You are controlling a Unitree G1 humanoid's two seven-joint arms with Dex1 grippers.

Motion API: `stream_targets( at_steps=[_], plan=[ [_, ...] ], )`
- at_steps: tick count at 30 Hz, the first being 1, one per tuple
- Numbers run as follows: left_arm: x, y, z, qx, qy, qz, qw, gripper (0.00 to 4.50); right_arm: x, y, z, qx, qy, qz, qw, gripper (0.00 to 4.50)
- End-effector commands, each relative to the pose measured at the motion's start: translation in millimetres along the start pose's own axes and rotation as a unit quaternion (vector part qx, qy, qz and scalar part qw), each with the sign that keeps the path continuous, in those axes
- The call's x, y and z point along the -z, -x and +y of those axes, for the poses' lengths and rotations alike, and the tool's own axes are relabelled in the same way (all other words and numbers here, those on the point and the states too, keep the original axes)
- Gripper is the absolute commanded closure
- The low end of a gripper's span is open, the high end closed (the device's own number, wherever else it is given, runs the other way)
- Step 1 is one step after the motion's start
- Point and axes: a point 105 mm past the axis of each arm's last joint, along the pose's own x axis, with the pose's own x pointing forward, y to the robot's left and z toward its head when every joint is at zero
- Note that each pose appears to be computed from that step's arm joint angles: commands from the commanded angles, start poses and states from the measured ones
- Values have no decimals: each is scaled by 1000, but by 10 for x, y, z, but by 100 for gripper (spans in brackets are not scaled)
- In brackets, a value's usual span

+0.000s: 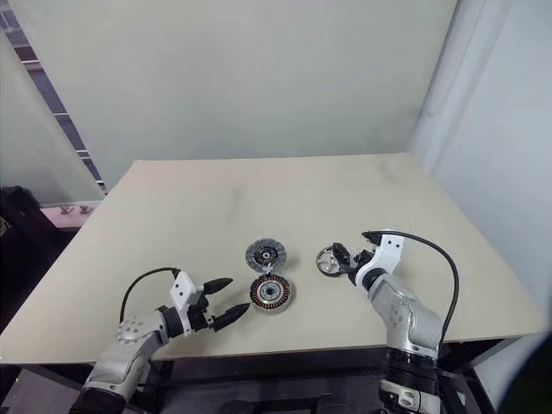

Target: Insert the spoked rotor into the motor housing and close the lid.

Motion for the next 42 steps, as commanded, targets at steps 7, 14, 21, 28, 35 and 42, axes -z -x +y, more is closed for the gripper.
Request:
stream_targets(
  at_steps=[7,14,21,28,35,42],
  plan=[
    [-149,-25,48,5,-25,-18,1000,0,71,-262,-45,8,-106,29,994,7],
    [-166,27,82,-5,-30,-17,999,0,195,-342,-66,10,-150,51,987,46],
    [-168,109,148,-22,-29,-14,999,0,269,-336,-96,18,-161,53,985,286],
    [-198,206,246,-41,-26,-14,999,0,234,-315,-116,21,-188,31,981,397],
    [-198,281,254,-46,-16,-12,999,0,169,-214,55,-35,-244,7,969,399],
    [-182,314,233,-45,-8,-5,999,0,123,9,401,-114,-259,19,959,400]
  ],
)
